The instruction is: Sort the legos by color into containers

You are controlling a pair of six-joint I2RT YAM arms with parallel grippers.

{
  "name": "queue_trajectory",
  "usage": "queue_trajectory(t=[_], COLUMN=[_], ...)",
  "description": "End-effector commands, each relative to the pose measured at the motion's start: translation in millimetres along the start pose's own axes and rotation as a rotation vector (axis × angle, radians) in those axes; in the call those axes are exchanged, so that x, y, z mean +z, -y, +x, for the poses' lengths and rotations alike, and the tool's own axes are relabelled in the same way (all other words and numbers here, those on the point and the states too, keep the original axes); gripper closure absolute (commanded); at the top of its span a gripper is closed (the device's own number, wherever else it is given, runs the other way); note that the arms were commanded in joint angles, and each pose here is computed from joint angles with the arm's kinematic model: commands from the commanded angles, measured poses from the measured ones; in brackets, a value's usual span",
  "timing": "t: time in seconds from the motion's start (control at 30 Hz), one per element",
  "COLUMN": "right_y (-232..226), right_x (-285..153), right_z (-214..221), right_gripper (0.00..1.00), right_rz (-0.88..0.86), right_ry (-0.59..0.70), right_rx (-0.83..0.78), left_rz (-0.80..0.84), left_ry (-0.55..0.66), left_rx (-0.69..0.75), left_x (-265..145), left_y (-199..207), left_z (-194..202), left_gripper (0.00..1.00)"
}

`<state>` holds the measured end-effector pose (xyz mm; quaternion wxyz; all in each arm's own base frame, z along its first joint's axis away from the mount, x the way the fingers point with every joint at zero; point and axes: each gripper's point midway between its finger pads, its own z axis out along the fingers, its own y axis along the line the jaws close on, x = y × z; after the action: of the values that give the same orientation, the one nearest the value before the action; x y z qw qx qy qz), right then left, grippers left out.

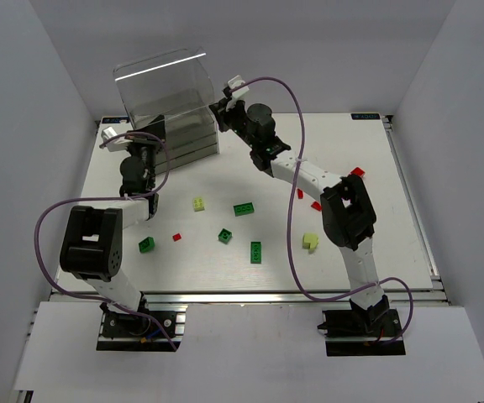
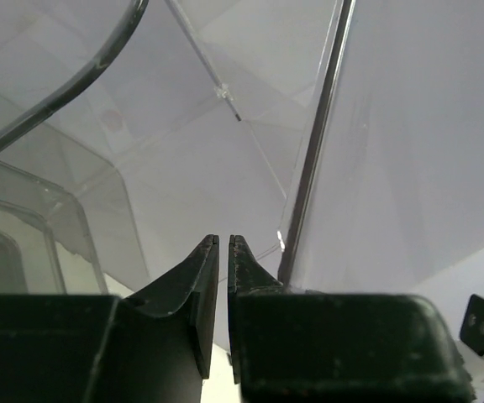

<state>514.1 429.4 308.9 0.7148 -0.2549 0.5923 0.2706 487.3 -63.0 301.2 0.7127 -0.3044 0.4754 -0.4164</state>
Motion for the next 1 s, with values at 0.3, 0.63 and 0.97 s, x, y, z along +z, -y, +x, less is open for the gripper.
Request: queue_trajectory(t=[0.3, 0.63, 0.97], right_y=[-8, -60, -66], right_x=[-38, -132, -230], right_z=[-46, 4, 148], right_gripper=[0.70, 0.24, 0.11], right_rz=[-0.096, -0.591, -1.025], right_ry=[0.035, -0.223, -0.638], right_rx=[-0.064, -0.141, -0.354], left_rz=[0.187, 0.196, 0.193], left_ry=[0.036, 0.019, -0.088], left_rx=[-0.044, -0.044, 0.000], left_x=[17, 19, 15], left_y=[70, 79, 74], left_z=[-27, -28, -11], left_gripper=[0.78, 0.77, 0.77])
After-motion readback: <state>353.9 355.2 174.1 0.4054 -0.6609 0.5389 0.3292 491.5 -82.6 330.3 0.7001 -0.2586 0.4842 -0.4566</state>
